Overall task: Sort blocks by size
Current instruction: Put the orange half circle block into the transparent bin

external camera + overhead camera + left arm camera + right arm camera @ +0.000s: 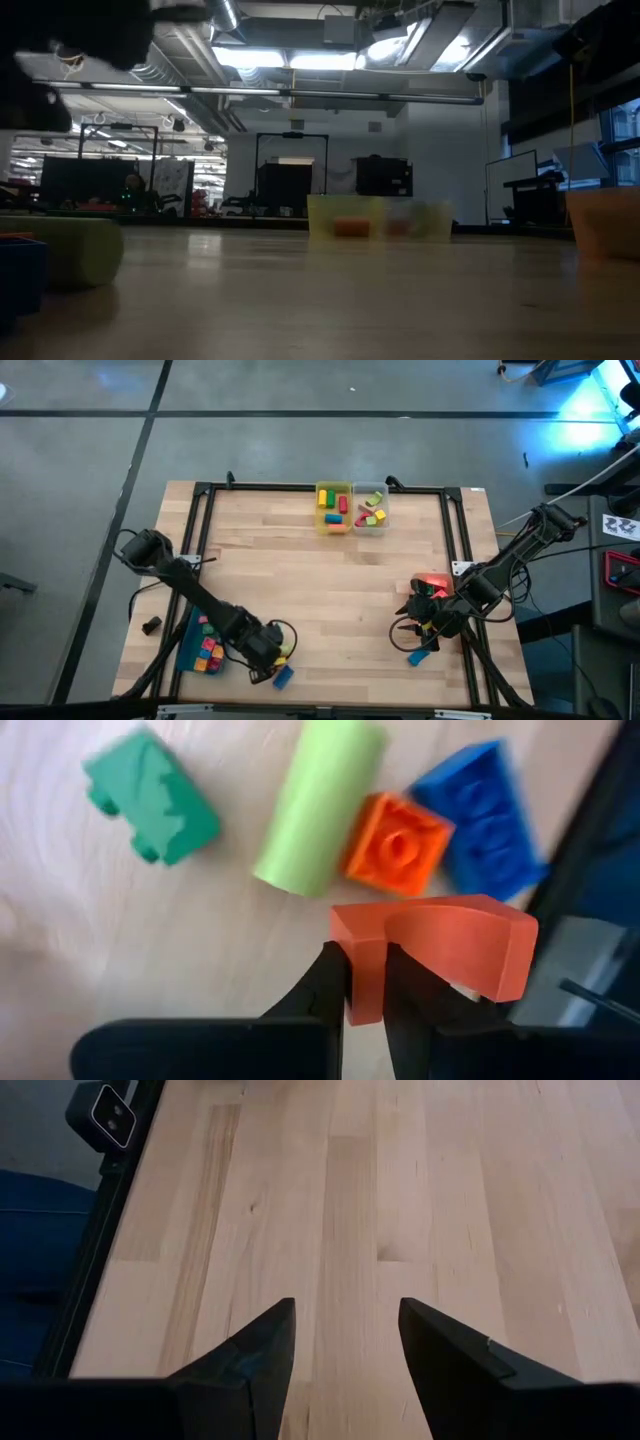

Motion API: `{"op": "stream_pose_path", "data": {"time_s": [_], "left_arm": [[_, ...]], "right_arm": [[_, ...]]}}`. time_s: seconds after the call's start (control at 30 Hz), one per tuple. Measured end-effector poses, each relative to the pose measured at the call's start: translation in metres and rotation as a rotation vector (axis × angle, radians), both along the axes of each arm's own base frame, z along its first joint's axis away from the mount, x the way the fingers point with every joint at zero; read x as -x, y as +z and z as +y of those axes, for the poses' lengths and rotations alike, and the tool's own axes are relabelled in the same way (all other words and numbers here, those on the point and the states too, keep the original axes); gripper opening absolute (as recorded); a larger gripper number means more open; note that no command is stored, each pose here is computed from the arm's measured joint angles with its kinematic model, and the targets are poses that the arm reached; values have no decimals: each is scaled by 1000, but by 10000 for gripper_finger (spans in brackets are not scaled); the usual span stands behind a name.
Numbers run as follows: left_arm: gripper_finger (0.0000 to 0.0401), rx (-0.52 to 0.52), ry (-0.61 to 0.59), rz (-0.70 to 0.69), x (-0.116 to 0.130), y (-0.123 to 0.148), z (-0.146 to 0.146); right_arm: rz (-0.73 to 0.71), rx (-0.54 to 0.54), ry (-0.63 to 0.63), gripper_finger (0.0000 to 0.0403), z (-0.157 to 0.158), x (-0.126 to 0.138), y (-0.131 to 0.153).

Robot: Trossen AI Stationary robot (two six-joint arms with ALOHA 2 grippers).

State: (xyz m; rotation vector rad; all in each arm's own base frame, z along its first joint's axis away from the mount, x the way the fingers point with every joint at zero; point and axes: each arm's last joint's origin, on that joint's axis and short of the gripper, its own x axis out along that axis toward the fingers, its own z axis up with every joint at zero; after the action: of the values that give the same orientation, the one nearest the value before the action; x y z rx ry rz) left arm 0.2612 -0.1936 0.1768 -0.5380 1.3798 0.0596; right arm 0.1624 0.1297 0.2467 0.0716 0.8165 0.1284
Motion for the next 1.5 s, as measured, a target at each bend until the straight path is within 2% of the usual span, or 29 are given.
{"op": "stream_pose_path", "data": {"time_s": [0.2,0.3,0.43,0.63,0.77,0.9,1.1,1.27,1.5], "left_arm": [[29,67,-6,-187,-13,34,21],[29,1,-20,-349,-27,46,40],[29,-179,-39,-609,-56,60,74],[29,-501,-34,-994,-99,85,143],[30,-709,-5,-1153,-114,95,190],[30,-844,59,-1244,-124,95,226],[31,-906,112,-1333,-137,71,270],[31,-944,158,-1304,-150,41,301],[31,-980,203,-1248,-181,13,341]], "right_arm": [[0,-1,1,182,0,0,0],[6,-7,8,182,0,0,0],[24,-27,31,182,1,1,0],[37,-42,47,182,2,1,0],[36,-42,46,182,2,1,0],[37,-42,47,182,2,1,0],[64,-75,82,182,3,2,-1],[80,-99,106,182,4,2,-1],[42,-129,108,182,6,-1,3]]}}
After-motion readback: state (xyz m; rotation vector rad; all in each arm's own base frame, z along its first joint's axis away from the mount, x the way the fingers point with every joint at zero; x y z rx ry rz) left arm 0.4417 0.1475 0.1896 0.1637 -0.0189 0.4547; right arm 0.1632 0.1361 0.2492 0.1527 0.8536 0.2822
